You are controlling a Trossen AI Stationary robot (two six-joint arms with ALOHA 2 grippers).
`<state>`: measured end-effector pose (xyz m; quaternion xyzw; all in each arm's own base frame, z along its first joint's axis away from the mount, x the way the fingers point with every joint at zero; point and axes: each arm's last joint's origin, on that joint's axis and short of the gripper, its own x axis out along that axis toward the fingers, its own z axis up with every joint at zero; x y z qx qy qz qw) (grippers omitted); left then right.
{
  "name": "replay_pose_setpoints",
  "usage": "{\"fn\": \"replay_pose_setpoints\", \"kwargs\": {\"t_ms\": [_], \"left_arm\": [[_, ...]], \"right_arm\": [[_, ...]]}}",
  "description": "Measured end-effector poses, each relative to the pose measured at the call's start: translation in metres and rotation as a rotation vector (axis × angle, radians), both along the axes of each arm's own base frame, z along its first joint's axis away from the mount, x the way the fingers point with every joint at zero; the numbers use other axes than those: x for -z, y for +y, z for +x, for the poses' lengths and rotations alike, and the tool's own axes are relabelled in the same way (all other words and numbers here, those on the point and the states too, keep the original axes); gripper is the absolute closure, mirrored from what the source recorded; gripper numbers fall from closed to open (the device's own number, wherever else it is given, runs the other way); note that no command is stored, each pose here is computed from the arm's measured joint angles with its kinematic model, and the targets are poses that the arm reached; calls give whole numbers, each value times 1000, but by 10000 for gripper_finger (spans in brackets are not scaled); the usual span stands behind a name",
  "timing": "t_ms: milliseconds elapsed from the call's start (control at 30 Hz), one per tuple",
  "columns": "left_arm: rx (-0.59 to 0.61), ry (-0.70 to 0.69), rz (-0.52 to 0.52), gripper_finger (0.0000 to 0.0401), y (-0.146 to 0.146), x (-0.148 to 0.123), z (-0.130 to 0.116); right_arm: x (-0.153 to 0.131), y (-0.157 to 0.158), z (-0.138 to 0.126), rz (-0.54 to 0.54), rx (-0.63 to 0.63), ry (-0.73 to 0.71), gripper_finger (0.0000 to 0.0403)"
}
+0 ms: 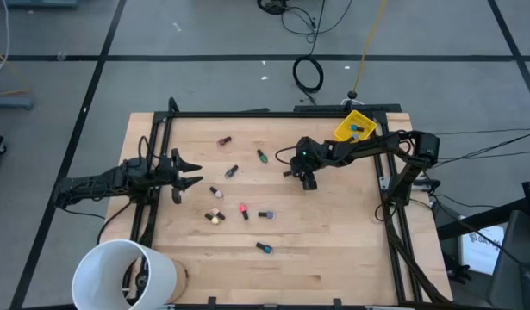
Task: Pick & Place Nail Polish
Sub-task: Put the purple nail polish bottle into the yellow bin
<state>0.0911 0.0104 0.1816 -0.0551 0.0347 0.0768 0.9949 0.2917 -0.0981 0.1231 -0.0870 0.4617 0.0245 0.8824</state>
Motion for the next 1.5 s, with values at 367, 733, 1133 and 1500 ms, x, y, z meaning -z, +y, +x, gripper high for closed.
{"fn": "replay_pose_setpoints", "kwargs": {"t_ms": [367,733,1133,1500], "left_arm": [[0,0,0,224,0,0,0],[0,0,0,224,0,0,0],[0,0,0,224,0,0,0],[0,0,0,224,0,0,0]], "right_arm": [[3,2,-2,63,23,21,281],[3,9,-3,200,-20,13,311],[-31,28,5,440,-170,-205,311],[-64,64,17,648,-469,-400,311]]}}
